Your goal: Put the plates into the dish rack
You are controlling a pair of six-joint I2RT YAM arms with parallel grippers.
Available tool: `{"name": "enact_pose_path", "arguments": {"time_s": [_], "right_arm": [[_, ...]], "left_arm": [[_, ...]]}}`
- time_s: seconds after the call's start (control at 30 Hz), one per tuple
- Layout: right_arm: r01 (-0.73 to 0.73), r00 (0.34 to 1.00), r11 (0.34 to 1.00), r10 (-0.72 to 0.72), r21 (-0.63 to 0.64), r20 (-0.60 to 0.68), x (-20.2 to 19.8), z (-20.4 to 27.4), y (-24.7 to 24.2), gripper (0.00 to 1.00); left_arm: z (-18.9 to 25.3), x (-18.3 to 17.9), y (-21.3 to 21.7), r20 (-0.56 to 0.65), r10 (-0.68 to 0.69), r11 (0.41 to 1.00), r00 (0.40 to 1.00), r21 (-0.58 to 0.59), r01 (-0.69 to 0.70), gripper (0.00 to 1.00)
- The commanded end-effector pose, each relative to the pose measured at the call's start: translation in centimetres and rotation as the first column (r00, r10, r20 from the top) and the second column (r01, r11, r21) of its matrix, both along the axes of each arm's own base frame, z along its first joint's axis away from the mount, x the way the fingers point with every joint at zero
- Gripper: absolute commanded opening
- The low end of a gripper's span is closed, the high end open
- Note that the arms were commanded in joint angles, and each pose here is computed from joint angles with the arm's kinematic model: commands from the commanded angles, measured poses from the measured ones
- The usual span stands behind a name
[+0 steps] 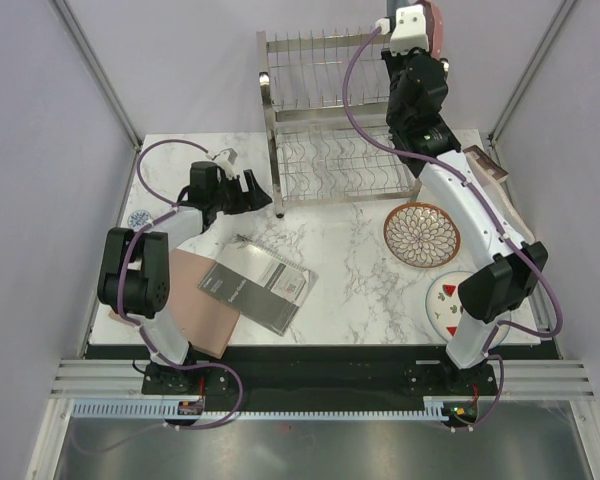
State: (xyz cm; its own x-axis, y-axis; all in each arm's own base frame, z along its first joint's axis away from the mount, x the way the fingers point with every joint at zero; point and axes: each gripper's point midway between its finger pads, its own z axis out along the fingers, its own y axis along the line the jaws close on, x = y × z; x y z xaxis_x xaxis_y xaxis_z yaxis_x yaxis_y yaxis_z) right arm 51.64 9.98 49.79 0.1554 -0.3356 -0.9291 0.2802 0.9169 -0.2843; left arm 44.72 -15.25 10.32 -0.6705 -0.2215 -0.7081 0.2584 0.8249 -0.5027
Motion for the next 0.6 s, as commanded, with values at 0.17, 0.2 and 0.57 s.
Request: {"name": "enact_pose_path", "arguments": {"time_s": [0.17, 0.2, 0.57], "right_arm": [[-0.085, 0.967, 0.989, 0.054, 0.119, 0.248, -4.1, 9.0, -0.5, 0.0], [-0.085, 0.965, 0.99, 0.053, 0.117, 0.257, -4.2, 9.4, -0.6, 0.0], [-0.069, 0.981, 0.992, 0.048, 0.104, 0.187, -1.5, 6.7, 0.3, 0.0]], "left_arm": [[0.8, 0.6, -0.6, 0.022, -0.005, 0.999, 1.0, -0.042, 0.006, 0.88], [0.7, 0.6, -0.6, 0.021, -0.005, 0.999, 1.0, -0.042, 0.006, 0.88], [0.6, 0.4, -0.6, 0.016, -0.009, 0.999, 1.0, -0.044, 0.009, 0.88]]}}
